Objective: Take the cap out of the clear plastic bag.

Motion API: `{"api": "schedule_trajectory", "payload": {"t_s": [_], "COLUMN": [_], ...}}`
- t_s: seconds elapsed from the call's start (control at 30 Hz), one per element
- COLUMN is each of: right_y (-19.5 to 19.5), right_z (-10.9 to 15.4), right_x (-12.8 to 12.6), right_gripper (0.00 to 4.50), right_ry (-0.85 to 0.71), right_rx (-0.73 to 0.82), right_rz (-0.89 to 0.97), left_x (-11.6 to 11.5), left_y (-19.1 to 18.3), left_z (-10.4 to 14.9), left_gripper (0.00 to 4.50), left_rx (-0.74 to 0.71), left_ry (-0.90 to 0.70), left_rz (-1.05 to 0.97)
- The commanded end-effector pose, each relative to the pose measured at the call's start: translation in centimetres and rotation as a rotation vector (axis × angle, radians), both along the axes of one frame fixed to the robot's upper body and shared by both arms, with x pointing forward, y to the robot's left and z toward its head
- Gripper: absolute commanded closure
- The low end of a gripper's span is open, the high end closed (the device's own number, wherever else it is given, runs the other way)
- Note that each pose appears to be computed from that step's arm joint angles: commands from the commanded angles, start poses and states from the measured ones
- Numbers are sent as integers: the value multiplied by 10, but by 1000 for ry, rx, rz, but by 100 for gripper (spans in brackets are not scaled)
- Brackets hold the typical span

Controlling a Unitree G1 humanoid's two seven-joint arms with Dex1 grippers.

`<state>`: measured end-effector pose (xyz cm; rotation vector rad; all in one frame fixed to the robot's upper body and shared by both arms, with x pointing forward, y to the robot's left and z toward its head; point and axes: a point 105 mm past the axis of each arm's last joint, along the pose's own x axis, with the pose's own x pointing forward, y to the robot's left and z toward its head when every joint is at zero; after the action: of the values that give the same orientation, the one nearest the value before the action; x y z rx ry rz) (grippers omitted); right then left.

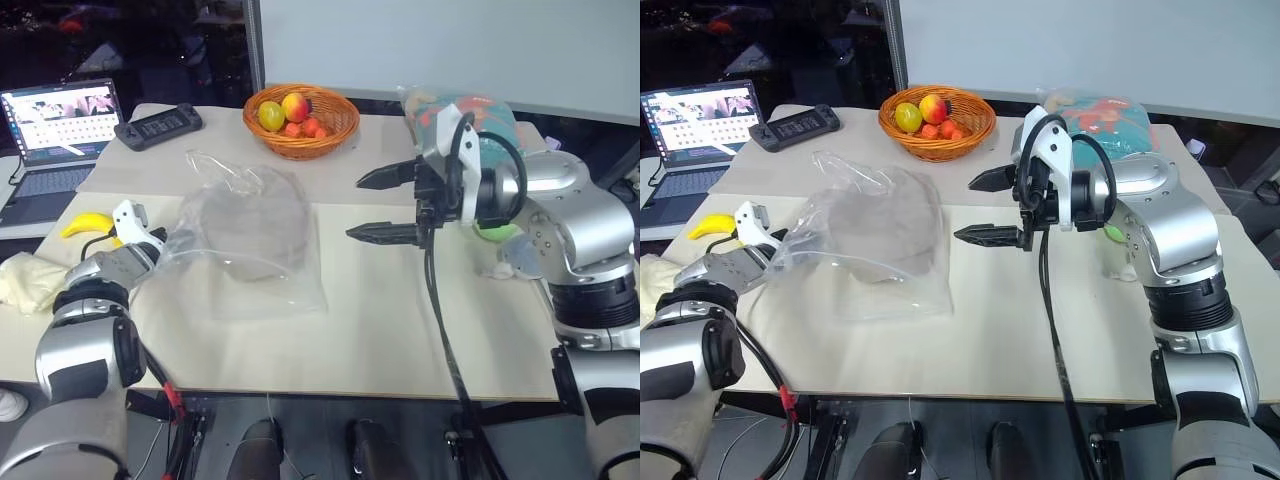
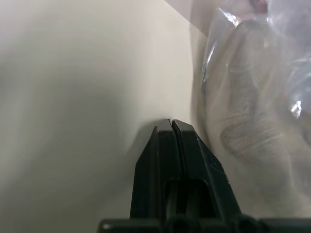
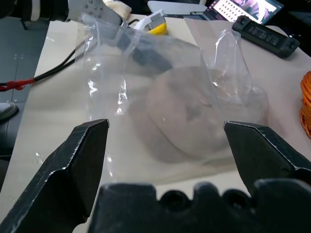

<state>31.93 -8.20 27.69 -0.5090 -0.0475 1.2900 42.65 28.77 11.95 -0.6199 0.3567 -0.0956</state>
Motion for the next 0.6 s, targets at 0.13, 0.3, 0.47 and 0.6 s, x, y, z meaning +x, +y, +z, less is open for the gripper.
{"api": "schedule_trajectory", "payload": {"t_s": [0.13, 0.3, 0.47, 0.6], "right_y": [5, 4, -10, -23], "right_z": [16, 15, 10, -2], "right_x": [-1, -1, -5, -8], "right_gripper": [0, 0, 0, 0], "right_ry": [-77, -70, -40, 4], "right_rx": [15, 23, -3, -42], "right_rz": [14, 15, 11, 6], "left_x": [4, -2, -25, -69], "left_y": [-3, 19, 33, 3], "left_z": [20, 45, 108, 146], "left_gripper": [423, 267, 86, 6], "left_rx": [11, 185, 409, 569], "left_ry": [-50, -94, -215, -300], "left_rz": [-43, -74, -202, -488]}}
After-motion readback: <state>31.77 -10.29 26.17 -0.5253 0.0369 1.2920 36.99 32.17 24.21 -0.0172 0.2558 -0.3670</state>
